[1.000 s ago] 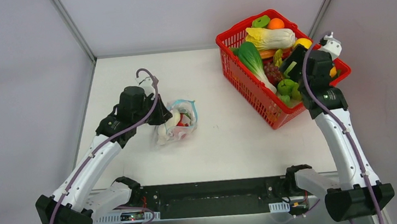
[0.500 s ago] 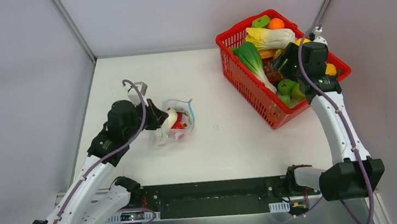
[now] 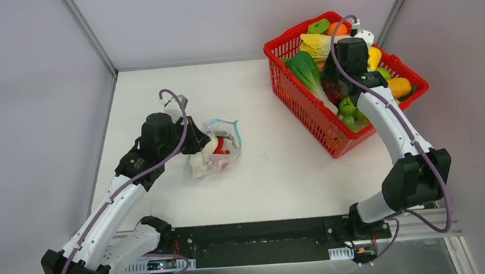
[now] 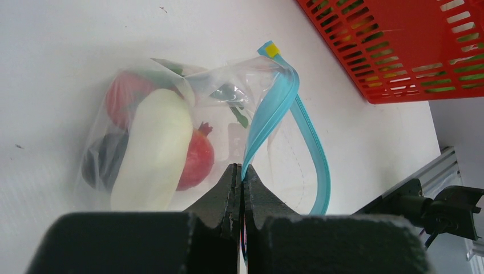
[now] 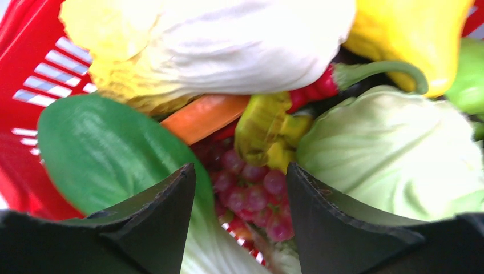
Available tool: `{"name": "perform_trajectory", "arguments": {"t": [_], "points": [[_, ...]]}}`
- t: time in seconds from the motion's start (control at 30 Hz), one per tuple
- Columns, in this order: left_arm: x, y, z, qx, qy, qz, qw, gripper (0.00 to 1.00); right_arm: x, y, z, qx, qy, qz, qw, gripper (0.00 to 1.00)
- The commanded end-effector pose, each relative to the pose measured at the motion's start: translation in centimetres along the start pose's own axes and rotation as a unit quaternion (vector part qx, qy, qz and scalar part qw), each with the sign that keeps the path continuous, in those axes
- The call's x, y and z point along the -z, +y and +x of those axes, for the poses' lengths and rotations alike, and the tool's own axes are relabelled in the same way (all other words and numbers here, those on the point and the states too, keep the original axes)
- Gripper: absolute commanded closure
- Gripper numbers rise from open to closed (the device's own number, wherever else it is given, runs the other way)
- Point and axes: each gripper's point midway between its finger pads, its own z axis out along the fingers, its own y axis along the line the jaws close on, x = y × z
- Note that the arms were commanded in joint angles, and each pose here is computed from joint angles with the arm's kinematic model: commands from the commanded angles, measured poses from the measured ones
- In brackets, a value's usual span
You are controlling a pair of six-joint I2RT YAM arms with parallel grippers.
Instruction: Place the food in the zip-top bag and seal the zipper
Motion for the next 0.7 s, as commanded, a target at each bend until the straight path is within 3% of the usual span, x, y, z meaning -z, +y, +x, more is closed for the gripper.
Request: {"name": "perform_trajectory", "arguments": {"t": [0.0, 0.17, 0.4, 0.47, 0.67], "points": [[0.6, -1.0, -1.6, -0.002, -0.022, 0.015, 1.0, 1.0, -0.3, -1.2, -3.8, 0.017, -0.073, 0.05, 0.996, 0.39], [0.4, -1.1, -1.5, 0.001, -0.018, 0.017, 1.0, 1.0, -2.8, -1.1, -3.0, 0.037, -0.067, 0.064, 0.995, 0.42], [0.7, -0.8, -1.4, -0.003, -0.019, 0.009, 1.0, 1.0, -2.8, -0.1, -3.1, 0.048, -0.071, 0.046, 0.995, 0.87], [0.7, -0.7, -1.4, -0.003, -0.02, 0.008, 1.0, 1.0, -1.2, 1.0, -3.7, 0.044, -0.081, 0.013, 0.996, 0.93], [0.5, -0.9, -1.4, -0.001, -0.018, 0.011, 1.0, 1.0, 5.0, 2.3, -5.2, 0.006, -0.112, -0.065, 0.992, 0.94]]}}
